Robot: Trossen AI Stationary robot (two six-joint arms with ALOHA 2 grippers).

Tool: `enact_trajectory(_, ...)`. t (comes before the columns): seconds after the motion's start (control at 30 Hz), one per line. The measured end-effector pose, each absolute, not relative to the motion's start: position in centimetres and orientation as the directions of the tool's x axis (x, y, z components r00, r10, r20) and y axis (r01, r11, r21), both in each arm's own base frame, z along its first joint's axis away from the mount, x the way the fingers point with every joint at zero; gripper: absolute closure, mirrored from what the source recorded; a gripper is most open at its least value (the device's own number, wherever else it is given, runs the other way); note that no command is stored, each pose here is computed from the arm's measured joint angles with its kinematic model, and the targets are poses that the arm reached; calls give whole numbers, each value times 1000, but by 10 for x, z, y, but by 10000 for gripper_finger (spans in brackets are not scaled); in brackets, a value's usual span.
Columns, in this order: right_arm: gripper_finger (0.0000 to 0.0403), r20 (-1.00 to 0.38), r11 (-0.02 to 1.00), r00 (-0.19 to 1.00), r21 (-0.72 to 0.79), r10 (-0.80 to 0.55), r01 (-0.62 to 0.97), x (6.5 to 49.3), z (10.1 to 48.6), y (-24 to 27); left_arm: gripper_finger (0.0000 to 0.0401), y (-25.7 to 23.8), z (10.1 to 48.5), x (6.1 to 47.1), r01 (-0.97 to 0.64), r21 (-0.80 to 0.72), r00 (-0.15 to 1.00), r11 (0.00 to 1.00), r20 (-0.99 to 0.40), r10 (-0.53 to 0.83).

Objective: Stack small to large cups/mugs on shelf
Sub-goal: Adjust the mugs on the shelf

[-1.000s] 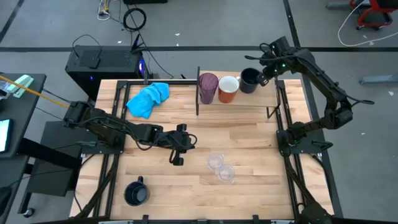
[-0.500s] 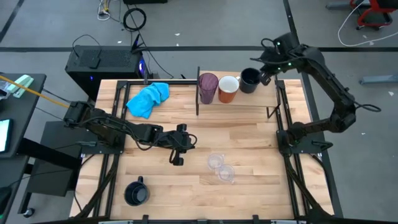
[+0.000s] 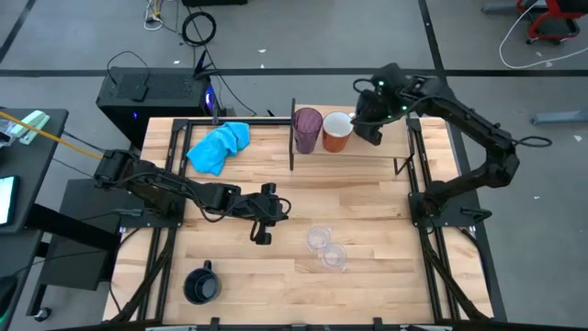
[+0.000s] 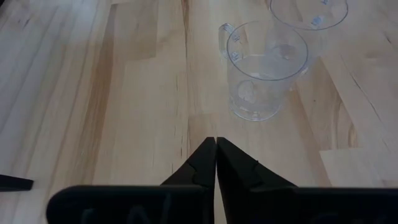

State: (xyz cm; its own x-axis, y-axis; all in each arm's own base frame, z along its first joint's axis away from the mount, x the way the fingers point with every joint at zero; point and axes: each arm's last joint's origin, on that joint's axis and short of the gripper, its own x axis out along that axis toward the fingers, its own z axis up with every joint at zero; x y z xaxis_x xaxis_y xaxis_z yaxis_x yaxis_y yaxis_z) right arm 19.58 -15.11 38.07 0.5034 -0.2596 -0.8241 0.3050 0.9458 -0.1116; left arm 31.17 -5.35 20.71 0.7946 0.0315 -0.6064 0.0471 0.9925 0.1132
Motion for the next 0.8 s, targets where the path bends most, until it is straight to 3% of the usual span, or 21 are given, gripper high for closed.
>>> enact_trajectory(0.4,394,-875,950,420,-125,-242,286,217,359,-164,384,-54,207,312,47,114,795,992,-606,31)
enact_trajectory(0.8,394,-853,940,432,-170,-291,297,212,362,-172,386,-54,207,312,48,114,795,992,-606,31)
